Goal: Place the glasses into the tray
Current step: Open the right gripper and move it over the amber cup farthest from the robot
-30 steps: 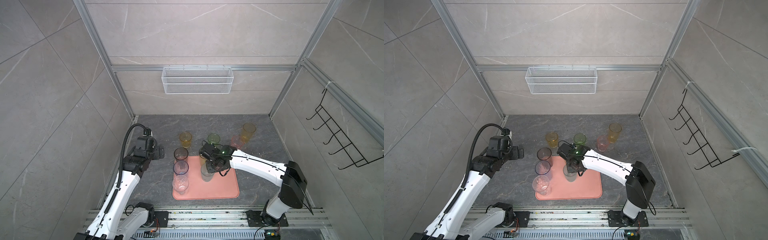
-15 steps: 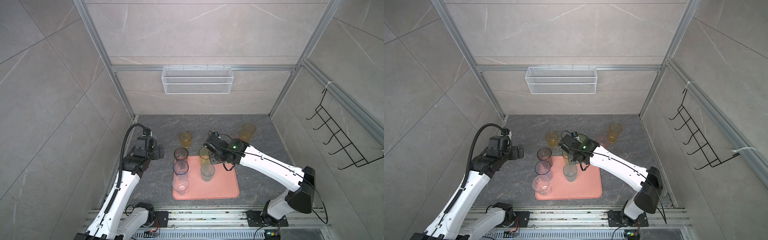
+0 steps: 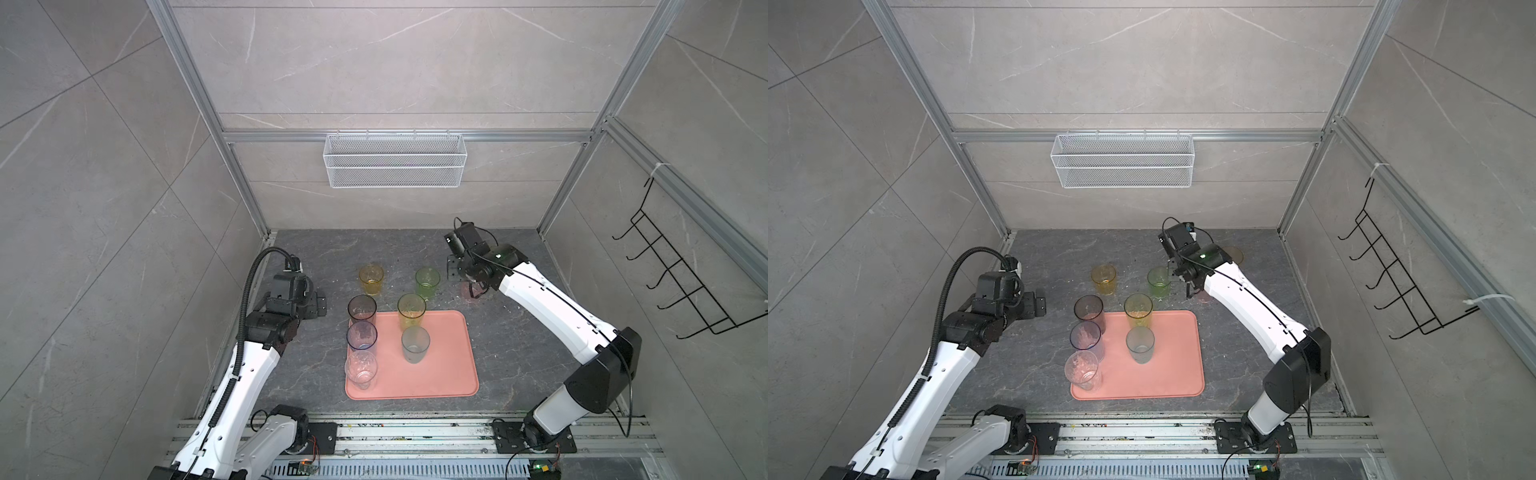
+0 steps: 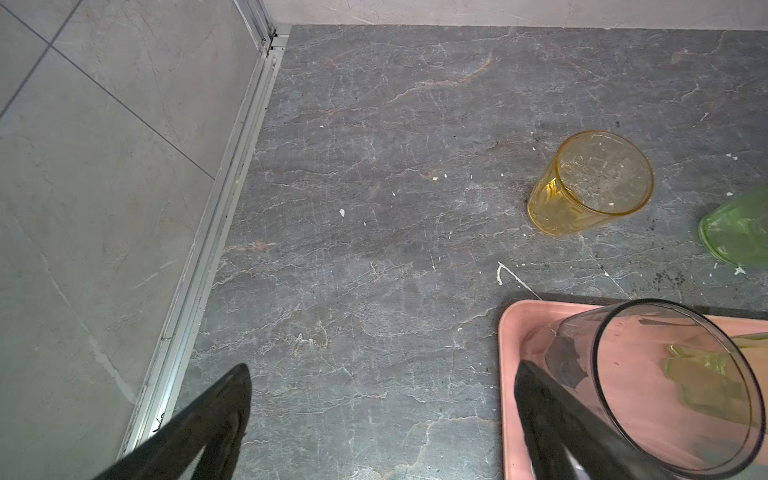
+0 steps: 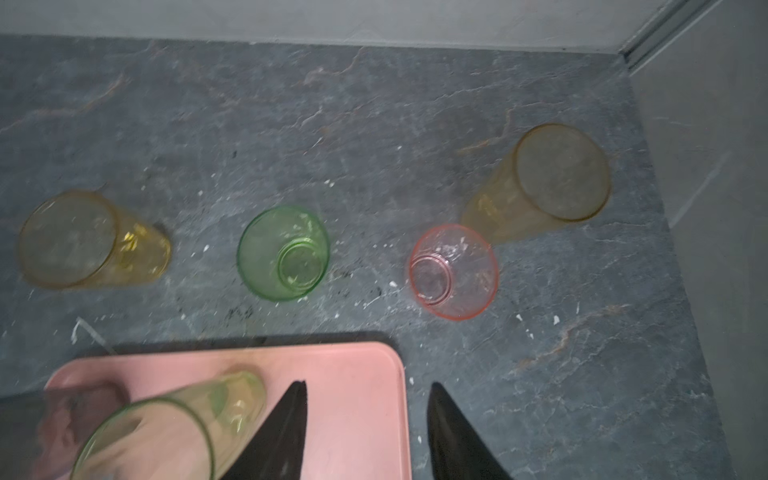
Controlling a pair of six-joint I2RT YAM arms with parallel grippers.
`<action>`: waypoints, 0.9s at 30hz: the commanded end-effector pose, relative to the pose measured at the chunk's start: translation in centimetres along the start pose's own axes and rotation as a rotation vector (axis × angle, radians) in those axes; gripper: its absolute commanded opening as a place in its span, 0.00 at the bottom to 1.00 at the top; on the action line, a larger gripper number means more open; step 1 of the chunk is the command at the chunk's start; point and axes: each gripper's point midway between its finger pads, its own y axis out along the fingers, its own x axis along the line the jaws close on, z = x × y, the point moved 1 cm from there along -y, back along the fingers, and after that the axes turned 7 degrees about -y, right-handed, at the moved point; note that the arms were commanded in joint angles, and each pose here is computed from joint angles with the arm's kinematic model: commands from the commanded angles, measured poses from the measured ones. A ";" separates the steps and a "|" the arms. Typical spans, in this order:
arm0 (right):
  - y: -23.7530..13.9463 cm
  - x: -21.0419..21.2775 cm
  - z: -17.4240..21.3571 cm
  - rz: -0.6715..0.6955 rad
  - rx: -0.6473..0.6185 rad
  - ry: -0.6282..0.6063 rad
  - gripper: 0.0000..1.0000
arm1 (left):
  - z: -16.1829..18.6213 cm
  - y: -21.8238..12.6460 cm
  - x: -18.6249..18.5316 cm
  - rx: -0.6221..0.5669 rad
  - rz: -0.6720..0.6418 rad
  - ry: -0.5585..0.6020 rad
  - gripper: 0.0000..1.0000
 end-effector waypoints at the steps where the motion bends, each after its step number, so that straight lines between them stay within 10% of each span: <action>1: 1.6 -1.2 -2.5 0.006 -0.041 0.027 0.51 | -0.8 -0.6 0.7 -0.034 -0.026 0.010 0.99; 27: 12.7 -15.6 -0.7 0.140 0.040 0.465 0.76 | -0.7 -0.1 0.9 -0.026 -0.032 0.012 0.99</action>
